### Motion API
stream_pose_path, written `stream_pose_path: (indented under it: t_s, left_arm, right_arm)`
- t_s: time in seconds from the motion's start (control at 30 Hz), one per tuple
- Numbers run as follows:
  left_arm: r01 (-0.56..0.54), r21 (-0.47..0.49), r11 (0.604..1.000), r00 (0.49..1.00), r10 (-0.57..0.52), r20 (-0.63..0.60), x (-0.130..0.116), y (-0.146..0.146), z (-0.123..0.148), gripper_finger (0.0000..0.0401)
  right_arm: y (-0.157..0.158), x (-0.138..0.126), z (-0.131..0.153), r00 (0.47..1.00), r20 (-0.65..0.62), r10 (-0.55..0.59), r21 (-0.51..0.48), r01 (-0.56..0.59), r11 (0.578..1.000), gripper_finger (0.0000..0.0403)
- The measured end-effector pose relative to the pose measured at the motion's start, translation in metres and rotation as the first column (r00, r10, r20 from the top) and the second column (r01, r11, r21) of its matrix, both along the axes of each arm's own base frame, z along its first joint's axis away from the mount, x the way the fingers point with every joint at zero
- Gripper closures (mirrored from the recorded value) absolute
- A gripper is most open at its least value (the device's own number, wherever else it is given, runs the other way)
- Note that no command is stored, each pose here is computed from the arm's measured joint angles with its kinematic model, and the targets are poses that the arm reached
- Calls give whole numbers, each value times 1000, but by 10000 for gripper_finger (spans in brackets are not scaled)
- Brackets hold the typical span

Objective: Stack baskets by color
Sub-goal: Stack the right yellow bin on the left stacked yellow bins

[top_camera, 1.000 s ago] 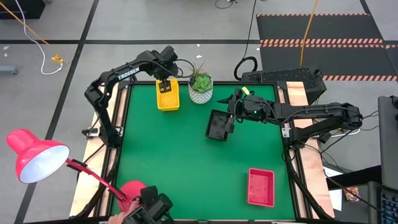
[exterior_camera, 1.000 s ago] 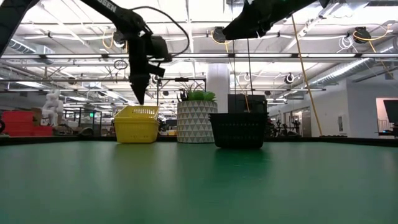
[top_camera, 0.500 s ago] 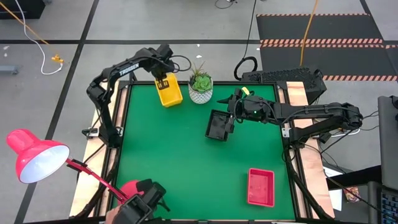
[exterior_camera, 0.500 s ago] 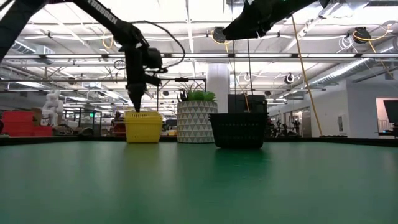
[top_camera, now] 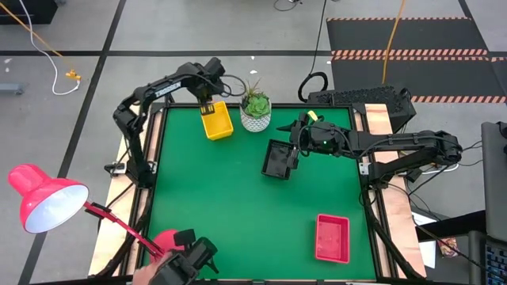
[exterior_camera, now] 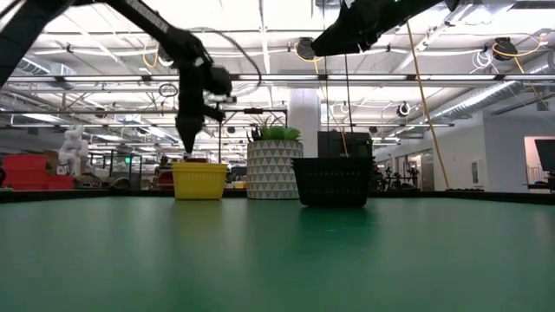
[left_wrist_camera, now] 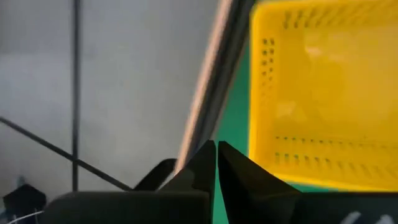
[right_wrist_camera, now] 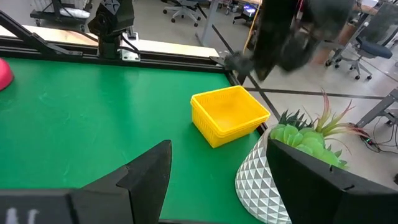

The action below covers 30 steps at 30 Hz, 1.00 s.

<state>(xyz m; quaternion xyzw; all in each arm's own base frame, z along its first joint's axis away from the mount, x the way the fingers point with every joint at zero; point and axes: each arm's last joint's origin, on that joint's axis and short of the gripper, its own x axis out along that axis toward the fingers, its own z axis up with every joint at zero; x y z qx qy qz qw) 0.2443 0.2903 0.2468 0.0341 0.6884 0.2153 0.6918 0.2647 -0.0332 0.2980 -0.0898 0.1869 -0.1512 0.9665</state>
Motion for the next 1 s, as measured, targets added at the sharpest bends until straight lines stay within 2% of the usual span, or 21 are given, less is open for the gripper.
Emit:
stream_pose_path:
  t_s: [0.07, 0.13, 0.23, 0.33, 0.47, 0.53, 0.6, 0.73, 1.0]
  left_arm:
    - [-12, 23, 1000, 999, 11, 44, -2, -9, 19, 374]
    - [-34, 0, 999, 991, 33, 130, -3, -21, 35, 367]
    - [-46, -101, 994, 957, 73, 282, -2, -39, 53, 358]
    - [-49, -174, 984, 949, 100, 299, 7, -59, 55, 356]
    - [46, -309, 950, 960, 43, 276, 25, -93, 41, 355]
    - [115, -336, 935, 959, -16, 284, 37, -112, 32, 355]
    - [140, -307, 941, 964, -60, 258, 46, -127, 19, 355]
    - [117, -194, 974, 975, -75, 211, 53, -139, -13, 355]
    - [44, -260, 965, 996, -23, 84, 29, -144, -58, 354]
  right_arm:
    - [0, -1, -1, 1000, -13, -2, 7, 2, 1000, 147]
    - [0, -1, -3, 1000, -23, -4, 12, 4, 1000, 147]
    - [0, -1, -2, 1000, -13, -6, 17, 6, 1000, 147]
    - [0, -1, -2, 1000, -9, -11, 31, 11, 999, 147]
    - [3, 0, -2, 1000, -3, -5, 51, 5, 999, 147]
    - [5, 0, -2, 1000, -2, 3, 52, -3, 999, 147]
    - [6, 0, -2, 1000, 0, 10, 50, -10, 999, 147]
    - [6, 0, -1, 1000, 4, 11, 47, -11, 999, 147]
    - [6, 0, -1, 1000, 2, 12, 41, -12, 999, 147]
